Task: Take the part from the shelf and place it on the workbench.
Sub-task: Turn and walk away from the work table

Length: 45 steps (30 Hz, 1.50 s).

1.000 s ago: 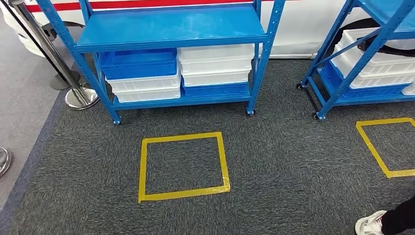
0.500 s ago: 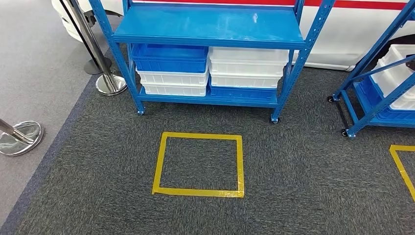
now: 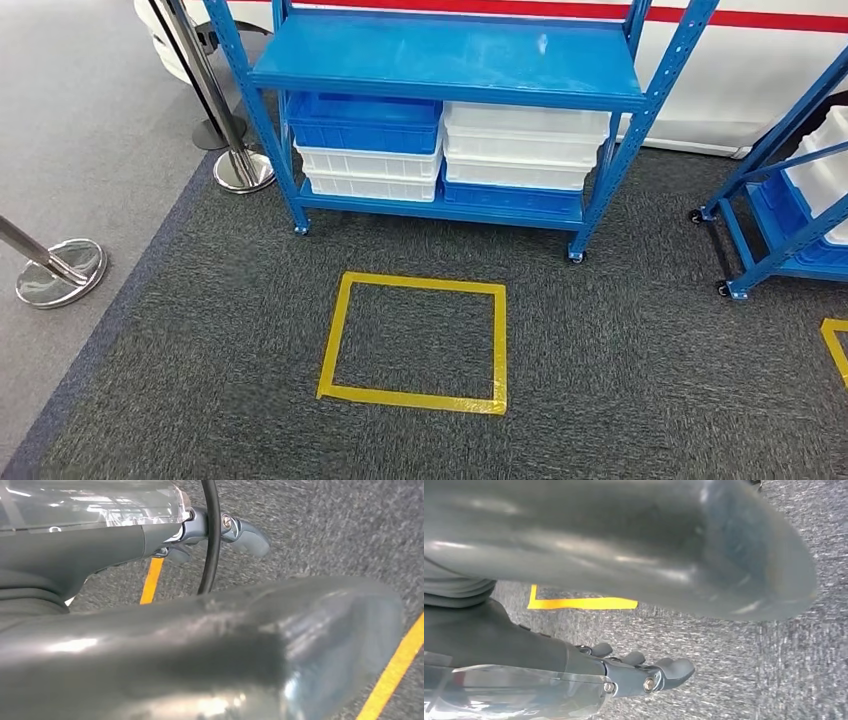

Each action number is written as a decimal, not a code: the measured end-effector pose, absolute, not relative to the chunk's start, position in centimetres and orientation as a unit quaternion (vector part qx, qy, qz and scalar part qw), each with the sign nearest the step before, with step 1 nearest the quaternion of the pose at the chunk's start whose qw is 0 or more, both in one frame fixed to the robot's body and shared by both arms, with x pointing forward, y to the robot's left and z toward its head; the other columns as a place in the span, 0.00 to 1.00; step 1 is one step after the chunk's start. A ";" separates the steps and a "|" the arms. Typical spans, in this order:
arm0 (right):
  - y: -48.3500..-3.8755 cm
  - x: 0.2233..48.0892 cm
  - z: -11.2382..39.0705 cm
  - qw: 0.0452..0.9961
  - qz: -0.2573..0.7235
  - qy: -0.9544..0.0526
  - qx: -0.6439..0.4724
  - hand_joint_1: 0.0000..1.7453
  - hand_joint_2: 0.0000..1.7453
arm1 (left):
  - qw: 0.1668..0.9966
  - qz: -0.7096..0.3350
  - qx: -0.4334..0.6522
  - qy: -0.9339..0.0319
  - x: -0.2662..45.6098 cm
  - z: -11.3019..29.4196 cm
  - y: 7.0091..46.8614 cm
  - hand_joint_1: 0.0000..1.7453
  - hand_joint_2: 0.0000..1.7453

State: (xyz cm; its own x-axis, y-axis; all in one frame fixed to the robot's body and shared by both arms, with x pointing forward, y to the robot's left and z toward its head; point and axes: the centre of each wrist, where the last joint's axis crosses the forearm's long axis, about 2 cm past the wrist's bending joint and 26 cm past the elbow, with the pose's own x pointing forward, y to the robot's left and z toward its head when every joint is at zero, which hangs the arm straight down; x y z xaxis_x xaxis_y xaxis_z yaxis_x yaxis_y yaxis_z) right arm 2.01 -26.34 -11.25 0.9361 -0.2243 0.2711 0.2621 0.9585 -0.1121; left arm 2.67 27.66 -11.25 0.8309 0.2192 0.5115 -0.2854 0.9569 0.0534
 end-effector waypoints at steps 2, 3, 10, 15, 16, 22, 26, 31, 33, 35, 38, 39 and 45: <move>-26.3 2.2 -11.2 0.981 -0.125 -0.131 -0.073 0.00 0.00 | 0.955 0.133 0.064 -0.258 2.5 -11.3 27.7 0.00 0.00; -26.4 2.2 -11.2 0.981 -0.125 -0.131 -0.074 0.00 0.00 | 0.955 0.134 0.064 -0.257 2.5 -11.3 27.6 0.00 0.00; -26.4 2.0 -11.3 0.980 -0.128 -0.130 -0.075 0.00 0.00 | 0.955 0.134 0.064 -0.257 2.5 -11.3 27.6 0.00 0.00; -26.5 1.6 -11.3 0.981 -0.129 -0.126 -0.076 0.00 0.00 | 0.955 0.135 0.063 -0.256 2.3 -11.3 27.6 0.00 0.00; -26.5 1.6 -11.3 0.980 -0.130 -0.126 -0.076 0.00 0.00 | 0.955 0.135 0.063 -0.257 2.4 -11.3 27.6 0.00 0.00; -26.4 1.7 -11.3 0.980 -0.130 -0.127 -0.075 0.00 0.00 | 0.955 0.135 0.062 -0.258 2.6 -11.3 27.6 0.00 0.00; -26.4 1.6 -11.3 0.980 -0.131 -0.126 -0.076 0.00 0.00 | 0.955 0.135 0.063 -0.256 2.4 -11.3 27.6 0.00 0.00; -26.2 1.7 -11.3 0.980 -0.132 -0.127 -0.073 0.00 0.00 | 0.955 0.135 0.064 -0.255 2.2 -11.3 27.7 0.00 0.00; -26.2 1.8 -11.3 0.980 -0.132 -0.128 -0.073 0.00 0.00 | 0.955 0.135 0.064 -0.255 2.2 -11.3 27.7 0.00 0.00; -26.2 1.9 -11.3 0.980 -0.132 -0.128 -0.073 0.00 0.00 | 0.956 0.134 0.064 -0.254 2.2 -11.3 27.7 0.00 0.00; -26.2 1.9 -11.3 0.980 -0.132 -0.130 -0.073 0.00 0.00 | 0.956 0.131 0.063 -0.254 2.2 -11.3 27.7 0.00 0.00; -26.2 1.9 -11.3 0.980 -0.132 -0.129 -0.072 0.00 0.00 | 0.956 0.130 0.063 -0.254 2.2 -11.3 27.7 0.00 0.00; -26.4 1.1 -11.3 0.981 -0.132 -0.123 -0.074 0.00 0.00 | 0.958 0.129 0.062 -0.250 1.9 -11.3 27.5 0.00 0.00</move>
